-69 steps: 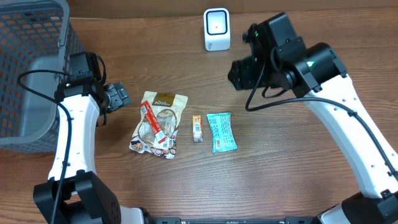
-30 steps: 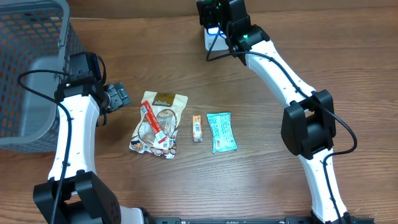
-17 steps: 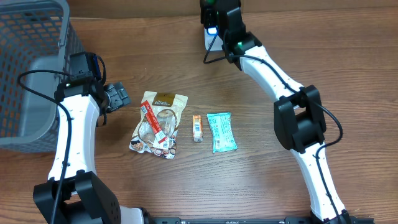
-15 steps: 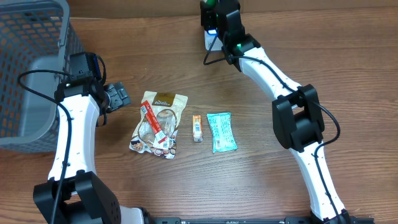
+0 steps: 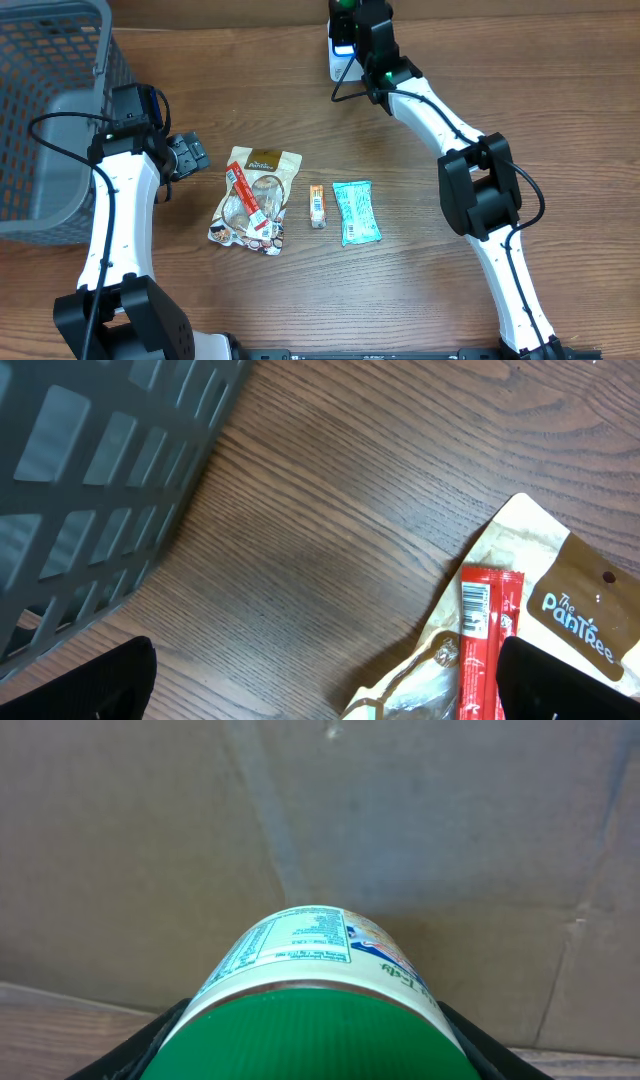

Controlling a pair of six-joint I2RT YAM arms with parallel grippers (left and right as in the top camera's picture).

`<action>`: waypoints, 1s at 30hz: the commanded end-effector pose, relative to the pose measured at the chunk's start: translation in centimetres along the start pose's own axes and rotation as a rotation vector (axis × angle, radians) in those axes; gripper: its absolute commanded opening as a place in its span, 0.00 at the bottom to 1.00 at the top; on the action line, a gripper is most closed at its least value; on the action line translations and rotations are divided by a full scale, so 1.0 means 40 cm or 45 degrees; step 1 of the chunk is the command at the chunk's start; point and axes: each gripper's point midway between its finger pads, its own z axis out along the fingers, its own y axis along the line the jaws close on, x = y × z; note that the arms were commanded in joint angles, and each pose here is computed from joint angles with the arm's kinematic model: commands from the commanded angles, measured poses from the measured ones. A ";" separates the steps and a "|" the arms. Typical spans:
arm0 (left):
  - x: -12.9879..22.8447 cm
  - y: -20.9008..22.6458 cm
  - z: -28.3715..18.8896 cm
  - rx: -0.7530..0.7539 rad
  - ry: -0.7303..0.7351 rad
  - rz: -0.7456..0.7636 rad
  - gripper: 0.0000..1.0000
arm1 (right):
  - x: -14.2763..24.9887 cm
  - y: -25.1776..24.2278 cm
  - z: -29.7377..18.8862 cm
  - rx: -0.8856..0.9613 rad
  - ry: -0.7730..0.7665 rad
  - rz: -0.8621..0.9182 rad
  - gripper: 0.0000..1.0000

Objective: Scan the item barcode
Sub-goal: 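Hold the green jar label in front of the scanner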

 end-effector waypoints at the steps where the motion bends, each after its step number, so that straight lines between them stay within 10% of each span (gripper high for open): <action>1: -0.007 0.003 -0.010 -0.011 -0.020 0.014 1.00 | -0.026 -0.026 0.010 0.024 -0.054 0.085 0.04; 23: -0.007 0.004 -0.010 -0.011 -0.020 0.014 1.00 | -0.012 -0.030 0.017 0.022 -0.057 0.148 0.04; 30: -0.007 0.004 -0.010 -0.011 -0.020 0.014 1.00 | -0.149 0.000 -0.030 -0.008 -0.146 0.163 0.04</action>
